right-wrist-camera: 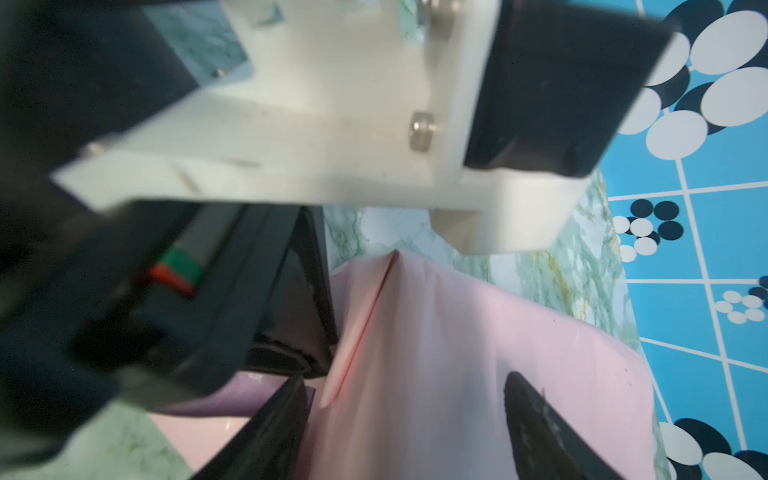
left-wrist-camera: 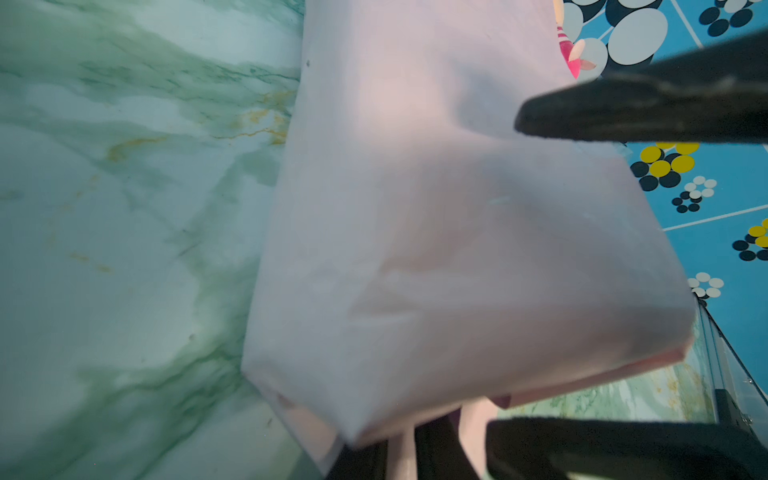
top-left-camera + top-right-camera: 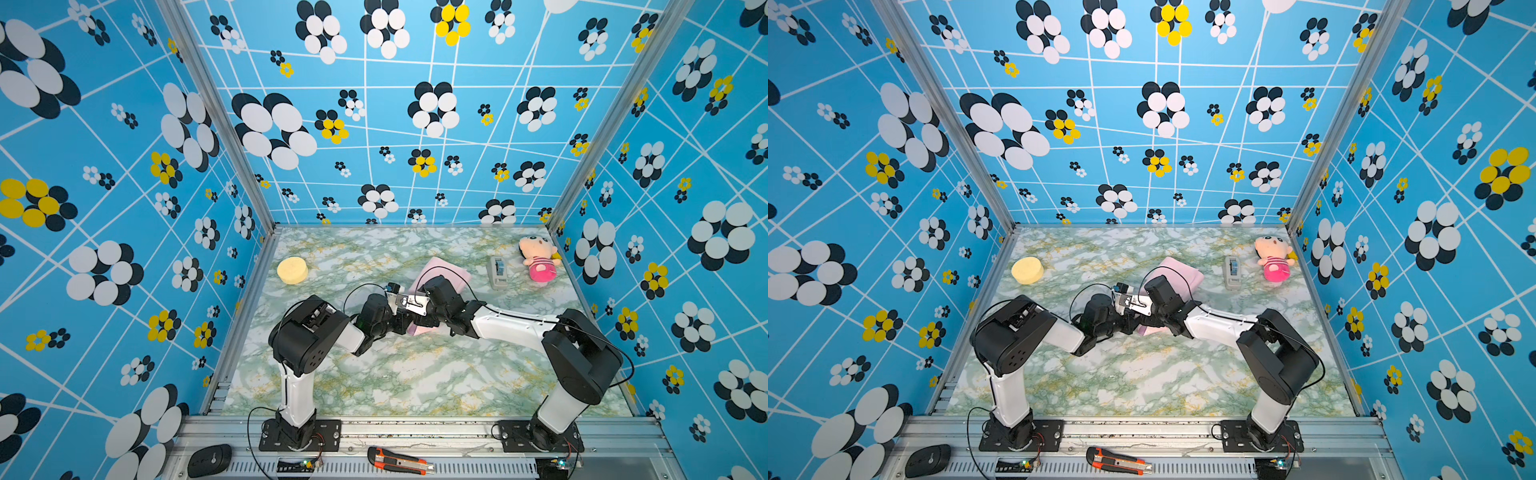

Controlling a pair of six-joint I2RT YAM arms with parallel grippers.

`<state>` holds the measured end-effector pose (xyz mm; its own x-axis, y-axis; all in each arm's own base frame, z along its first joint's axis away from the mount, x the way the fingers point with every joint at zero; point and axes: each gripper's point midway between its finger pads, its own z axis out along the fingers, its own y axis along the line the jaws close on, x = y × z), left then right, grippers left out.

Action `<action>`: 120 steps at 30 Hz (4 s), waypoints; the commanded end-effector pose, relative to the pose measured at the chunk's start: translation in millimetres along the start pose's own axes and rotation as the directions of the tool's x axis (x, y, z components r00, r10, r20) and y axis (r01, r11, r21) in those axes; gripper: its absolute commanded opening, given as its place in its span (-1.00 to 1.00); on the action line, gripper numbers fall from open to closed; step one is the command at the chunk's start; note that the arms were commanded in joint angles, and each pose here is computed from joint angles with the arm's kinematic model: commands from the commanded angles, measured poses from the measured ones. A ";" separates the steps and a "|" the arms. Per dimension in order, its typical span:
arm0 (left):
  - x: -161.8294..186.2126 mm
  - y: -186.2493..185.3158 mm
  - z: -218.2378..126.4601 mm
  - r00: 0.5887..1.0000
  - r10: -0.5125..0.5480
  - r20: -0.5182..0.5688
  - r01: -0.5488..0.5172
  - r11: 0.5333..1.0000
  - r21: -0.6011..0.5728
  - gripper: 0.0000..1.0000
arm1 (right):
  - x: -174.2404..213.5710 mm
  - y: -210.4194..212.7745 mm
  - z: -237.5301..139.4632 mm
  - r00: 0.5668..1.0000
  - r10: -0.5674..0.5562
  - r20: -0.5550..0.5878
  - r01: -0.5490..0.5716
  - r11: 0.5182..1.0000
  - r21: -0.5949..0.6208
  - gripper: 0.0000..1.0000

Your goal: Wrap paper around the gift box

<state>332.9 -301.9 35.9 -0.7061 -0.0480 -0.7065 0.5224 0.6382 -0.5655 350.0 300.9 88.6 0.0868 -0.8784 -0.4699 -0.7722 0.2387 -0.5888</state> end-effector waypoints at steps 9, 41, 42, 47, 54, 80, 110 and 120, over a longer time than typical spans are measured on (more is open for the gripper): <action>2.9 1.2 -3.0 1.000 -0.016 -0.004 0.016 1.000 0.019 -0.68 | 20.6 5.5 17.7 0.990 -0.108 -0.093 0.116 0.989 0.091 0.38; -19.8 17.6 -5.3 0.980 -0.191 0.051 0.188 0.980 0.069 -0.91 | 22.7 11.1 12.6 0.992 -0.097 -0.084 0.103 0.992 0.076 0.06; -18.9 19.5 -3.8 0.979 -0.199 0.045 0.196 0.979 0.060 -0.91 | 23.0 11.3 13.0 0.992 -0.097 -0.085 0.104 0.992 0.075 0.05; -9.0 36.6 -1.6 0.974 -0.227 -0.019 0.225 0.972 -0.070 -0.97 | 22.8 10.8 11.3 0.992 -0.098 -0.083 0.104 0.992 0.075 0.05; 14.4 45.4 -4.6 0.953 -0.270 -0.137 0.249 0.956 -0.154 -1.00 | 20.6 9.6 9.7 0.992 -0.099 -0.075 0.105 0.991 0.079 0.03; 71.0 31.8 -15.6 0.883 -0.324 -0.341 0.301 0.946 -0.120 -1.00 | 21.4 10.8 10.3 0.992 -0.096 -0.077 0.101 0.992 0.074 -0.03; 136.7 12.8 -50.5 0.774 -0.349 -0.529 0.313 0.936 -0.159 -1.00 | 21.2 9.9 8.8 0.993 -0.094 -0.074 0.100 0.992 0.078 -0.07; 101.5 -17.1 -56.9 0.851 -0.282 -0.443 0.312 0.950 -0.005 -0.92 | 19.8 11.1 8.6 0.993 -0.099 -0.066 0.104 0.992 0.074 -0.08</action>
<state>249.1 -288.2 18.5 -0.9276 0.1066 -0.3580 0.3556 0.5452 -0.7592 358.6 296.1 78.8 0.1316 -0.9180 -0.3741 -0.6786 0.1917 -0.7091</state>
